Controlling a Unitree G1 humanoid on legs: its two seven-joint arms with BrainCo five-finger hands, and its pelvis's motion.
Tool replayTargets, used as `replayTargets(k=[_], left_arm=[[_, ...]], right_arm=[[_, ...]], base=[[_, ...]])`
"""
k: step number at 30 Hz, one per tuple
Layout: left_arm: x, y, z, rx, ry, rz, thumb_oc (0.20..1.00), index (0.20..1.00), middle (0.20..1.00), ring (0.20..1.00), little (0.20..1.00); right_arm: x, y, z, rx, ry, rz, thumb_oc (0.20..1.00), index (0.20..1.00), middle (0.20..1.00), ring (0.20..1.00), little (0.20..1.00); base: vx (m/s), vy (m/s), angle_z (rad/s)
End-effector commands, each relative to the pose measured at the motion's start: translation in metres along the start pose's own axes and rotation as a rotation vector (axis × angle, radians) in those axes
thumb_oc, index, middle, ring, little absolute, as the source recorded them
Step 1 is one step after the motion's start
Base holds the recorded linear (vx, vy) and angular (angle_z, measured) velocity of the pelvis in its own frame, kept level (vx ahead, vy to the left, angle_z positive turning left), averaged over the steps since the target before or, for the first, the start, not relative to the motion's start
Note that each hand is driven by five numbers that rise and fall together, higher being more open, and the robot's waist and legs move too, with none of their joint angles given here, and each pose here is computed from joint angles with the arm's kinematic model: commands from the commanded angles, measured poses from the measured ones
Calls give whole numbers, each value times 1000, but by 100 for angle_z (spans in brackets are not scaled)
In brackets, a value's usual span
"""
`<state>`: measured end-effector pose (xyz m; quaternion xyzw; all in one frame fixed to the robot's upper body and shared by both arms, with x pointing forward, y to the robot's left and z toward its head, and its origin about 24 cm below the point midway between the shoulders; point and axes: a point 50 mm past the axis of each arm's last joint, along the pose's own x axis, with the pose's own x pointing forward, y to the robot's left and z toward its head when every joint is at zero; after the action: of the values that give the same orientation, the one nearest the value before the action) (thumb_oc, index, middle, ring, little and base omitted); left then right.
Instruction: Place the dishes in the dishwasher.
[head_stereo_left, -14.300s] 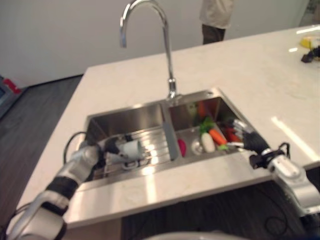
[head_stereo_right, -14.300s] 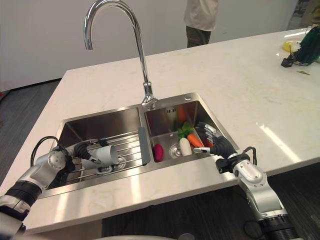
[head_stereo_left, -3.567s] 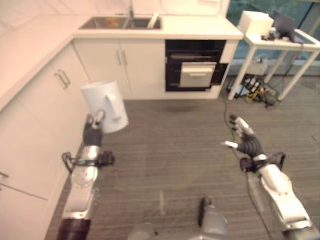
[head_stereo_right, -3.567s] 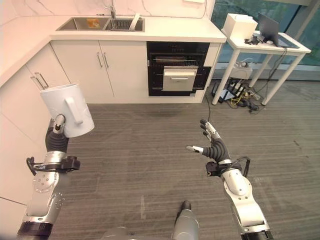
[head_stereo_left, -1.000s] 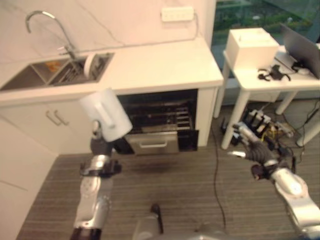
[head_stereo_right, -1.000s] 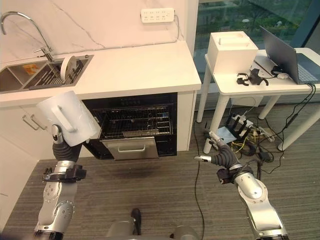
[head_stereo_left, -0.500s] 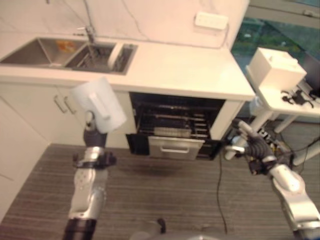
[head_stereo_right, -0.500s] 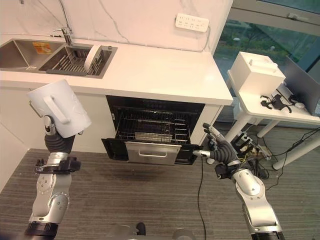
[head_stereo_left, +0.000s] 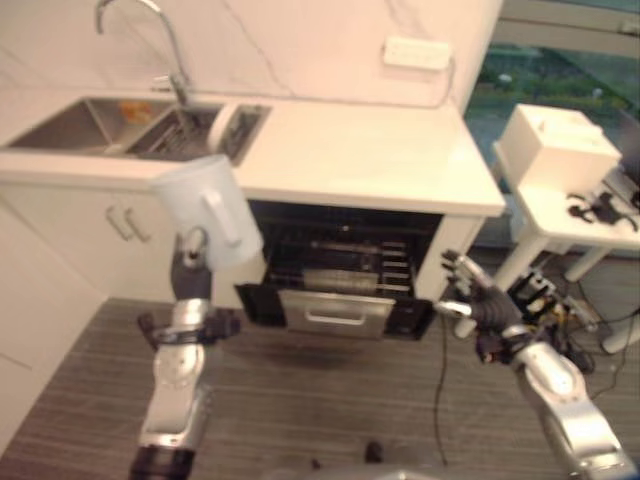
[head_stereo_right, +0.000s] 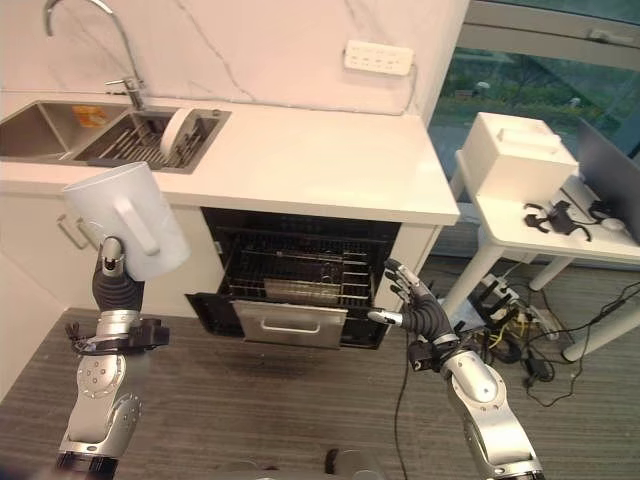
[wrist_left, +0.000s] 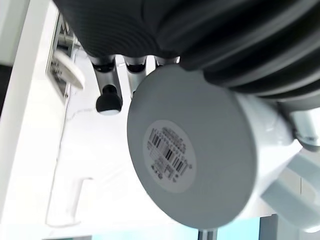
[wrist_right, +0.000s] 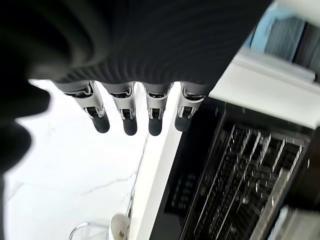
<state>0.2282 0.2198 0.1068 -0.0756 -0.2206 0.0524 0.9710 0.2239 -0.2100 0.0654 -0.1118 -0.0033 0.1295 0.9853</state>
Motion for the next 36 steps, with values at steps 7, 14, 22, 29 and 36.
replayTargets(k=[7, 14, 22, 29, 36], left_arm=[[12, -10, 25, -134, -154, -135, 200, 200, 200, 200, 200], [15, -14, 24, -156, -162, -129, 200, 200, 200, 200, 200], [23, -21, 29, -119, -168, -209, 200, 200, 200, 200, 200], [27, -21, 28, 17, -161, -229, 200, 200, 200, 200, 200], [20, -31, -1, 43, -21, -259, 200, 200, 200, 200, 200]], right_arm=[[-8, -40, 28, -126, -147, -135, 1000, 1000, 1000, 1000, 1000], [-13, -46, 37, -116, -170, -128, 1000, 1000, 1000, 1000, 1000], [2, -26, 34, -34, -171, -110, 1000, 1000, 1000, 1000, 1000], [11, -12, 32, -10, -177, -33, 1000, 1000, 1000, 1000, 1000], [29, 3, 49, 168, -259, 115, 1000, 1000, 1000, 1000, 1000]], base=[[120, 67, 26], [160, 352, -22], [117, 243, -16], [97, -52, -11], [137, -224, 13]])
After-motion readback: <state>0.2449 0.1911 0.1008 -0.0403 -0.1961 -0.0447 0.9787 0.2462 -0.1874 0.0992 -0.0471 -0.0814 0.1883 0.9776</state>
